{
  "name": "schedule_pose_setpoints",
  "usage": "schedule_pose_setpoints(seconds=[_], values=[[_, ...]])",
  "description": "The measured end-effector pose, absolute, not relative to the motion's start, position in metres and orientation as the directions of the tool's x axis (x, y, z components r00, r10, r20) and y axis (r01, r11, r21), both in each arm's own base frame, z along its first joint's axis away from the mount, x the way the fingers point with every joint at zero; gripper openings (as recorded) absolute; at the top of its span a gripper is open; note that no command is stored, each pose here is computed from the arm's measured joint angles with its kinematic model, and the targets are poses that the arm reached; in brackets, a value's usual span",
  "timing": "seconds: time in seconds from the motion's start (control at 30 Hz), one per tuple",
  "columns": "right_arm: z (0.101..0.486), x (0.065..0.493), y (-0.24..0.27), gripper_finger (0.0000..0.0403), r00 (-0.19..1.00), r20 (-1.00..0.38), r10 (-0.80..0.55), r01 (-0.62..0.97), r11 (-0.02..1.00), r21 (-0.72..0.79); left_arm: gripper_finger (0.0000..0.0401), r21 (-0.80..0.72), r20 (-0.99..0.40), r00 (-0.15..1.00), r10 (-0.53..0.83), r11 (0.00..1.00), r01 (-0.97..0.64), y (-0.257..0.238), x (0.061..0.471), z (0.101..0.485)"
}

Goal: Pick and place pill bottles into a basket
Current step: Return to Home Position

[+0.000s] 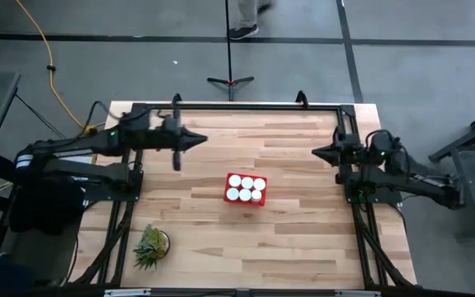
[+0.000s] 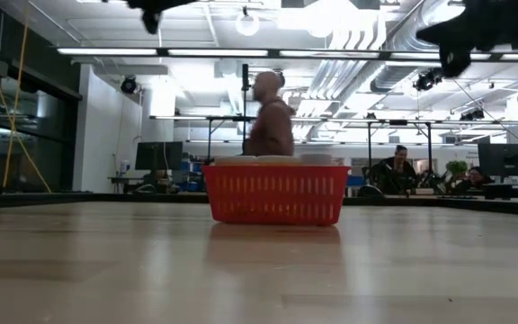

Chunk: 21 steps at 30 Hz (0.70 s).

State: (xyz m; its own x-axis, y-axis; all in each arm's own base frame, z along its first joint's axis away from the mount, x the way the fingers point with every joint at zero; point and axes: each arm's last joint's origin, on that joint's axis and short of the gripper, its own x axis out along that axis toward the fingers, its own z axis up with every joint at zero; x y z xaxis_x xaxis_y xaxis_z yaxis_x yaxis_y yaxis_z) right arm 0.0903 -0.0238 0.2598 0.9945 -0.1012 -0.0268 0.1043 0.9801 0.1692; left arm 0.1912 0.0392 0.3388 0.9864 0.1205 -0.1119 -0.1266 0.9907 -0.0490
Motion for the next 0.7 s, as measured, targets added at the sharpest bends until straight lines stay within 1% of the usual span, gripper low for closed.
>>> schedule_pose_setpoints(seconds=[0.17, 0.3, 0.37, 0.5, 0.7], values=[[0.214, 0.092, -0.024, 0.0001, 0.997, -0.018, -0.079, 0.081, 0.969, 0.232, 0.0022, -0.086, -0.017, 0.992, 0.125, 0.988, -0.126, 0.033, 0.161, 0.316], [0.198, 0.093, -0.024, 0.0001, 0.996, 0.012, -0.091, 0.084, 0.961, 0.263, 0.0022, -0.113, 0.014, 0.992, 0.126, 0.986, -0.124, 0.030, 0.148, 0.286], [0.195, 0.093, -0.024, 0.0001, 0.995, 0.027, -0.091, 0.082, 0.970, 0.229, 0.0022, -0.110, 0.046, 0.992, 0.121, 0.987, -0.115, 0.029, 0.144, 0.277], [0.194, 0.092, -0.023, 0.0000, 0.997, 0.048, -0.065, 0.061, 0.994, 0.087, 0.0022, -0.119, 0.014, 0.992, 0.122, 0.986, -0.119, 0.027, 0.136, 0.253], [0.195, 0.092, -0.023, 0.0000, 0.998, 0.056, -0.040, 0.037, 0.997, 0.065, 0.0022, -0.215, 0.012, 0.995, 0.094, 0.973, -0.089, 0.023, 0.123, 0.224]])
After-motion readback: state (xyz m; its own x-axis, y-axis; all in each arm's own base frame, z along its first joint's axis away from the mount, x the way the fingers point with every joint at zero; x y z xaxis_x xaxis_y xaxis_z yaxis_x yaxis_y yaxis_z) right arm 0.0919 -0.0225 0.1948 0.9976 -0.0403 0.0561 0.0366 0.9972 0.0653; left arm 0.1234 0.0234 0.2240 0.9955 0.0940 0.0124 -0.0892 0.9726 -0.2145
